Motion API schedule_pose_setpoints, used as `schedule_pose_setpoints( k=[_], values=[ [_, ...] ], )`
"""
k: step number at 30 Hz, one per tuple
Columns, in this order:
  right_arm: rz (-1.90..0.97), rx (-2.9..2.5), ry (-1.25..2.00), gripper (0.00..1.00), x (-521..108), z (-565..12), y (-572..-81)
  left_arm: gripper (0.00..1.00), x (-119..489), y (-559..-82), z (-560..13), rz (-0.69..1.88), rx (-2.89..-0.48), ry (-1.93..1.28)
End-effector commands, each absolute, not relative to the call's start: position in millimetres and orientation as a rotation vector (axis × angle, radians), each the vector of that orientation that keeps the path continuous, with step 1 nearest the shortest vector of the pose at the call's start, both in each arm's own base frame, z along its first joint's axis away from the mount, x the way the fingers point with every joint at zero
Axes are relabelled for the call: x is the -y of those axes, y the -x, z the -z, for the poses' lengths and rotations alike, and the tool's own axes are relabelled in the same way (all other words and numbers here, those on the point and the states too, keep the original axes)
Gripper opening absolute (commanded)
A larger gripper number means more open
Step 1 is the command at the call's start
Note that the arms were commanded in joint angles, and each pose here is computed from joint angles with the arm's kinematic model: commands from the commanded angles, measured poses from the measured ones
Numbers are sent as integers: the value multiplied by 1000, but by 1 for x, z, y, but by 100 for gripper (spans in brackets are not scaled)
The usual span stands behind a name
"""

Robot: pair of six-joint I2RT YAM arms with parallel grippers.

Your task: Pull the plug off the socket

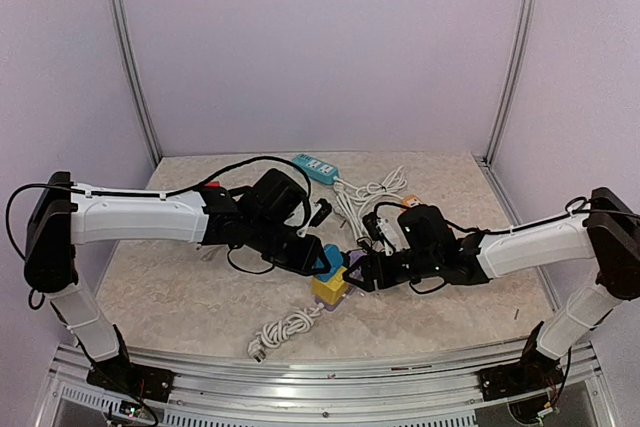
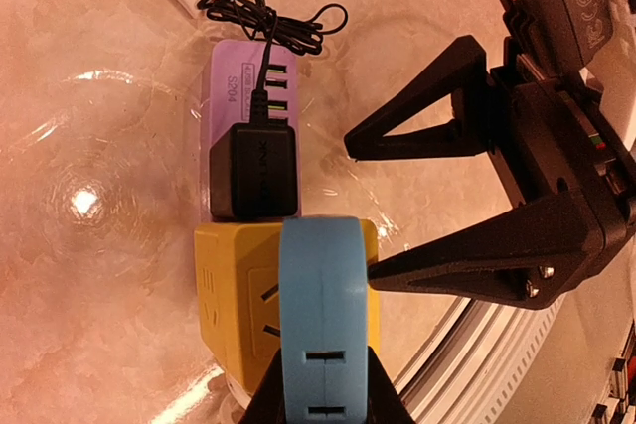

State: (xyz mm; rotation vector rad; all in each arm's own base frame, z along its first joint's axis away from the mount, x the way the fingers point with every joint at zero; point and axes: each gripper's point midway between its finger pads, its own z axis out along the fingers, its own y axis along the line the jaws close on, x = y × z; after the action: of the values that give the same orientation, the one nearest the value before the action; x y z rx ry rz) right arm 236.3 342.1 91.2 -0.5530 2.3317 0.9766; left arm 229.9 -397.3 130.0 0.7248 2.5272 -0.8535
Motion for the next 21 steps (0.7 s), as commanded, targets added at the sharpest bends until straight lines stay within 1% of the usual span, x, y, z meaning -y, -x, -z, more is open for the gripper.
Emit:
schedule_pose_setpoints(
  k=[1, 8, 13, 21],
  values=[
    [-973, -2323, 579, 70, -348, -100, -234, 0, 398, -235, -142, 903, -2479, -700],
    [-987, -2327, 590, 70, -360, -93, -237, 0, 396, -237, -141, 903, -2483, -693],
    [-943, -2379, 585, 69, -360, -71, -240, 0, 397, -238, -144, 922, -2473, -689],
    [-806, -2482, 607, 66, -346, -30, -232, 0, 407, -234, -175, 1047, -2369, -717]
  ],
)
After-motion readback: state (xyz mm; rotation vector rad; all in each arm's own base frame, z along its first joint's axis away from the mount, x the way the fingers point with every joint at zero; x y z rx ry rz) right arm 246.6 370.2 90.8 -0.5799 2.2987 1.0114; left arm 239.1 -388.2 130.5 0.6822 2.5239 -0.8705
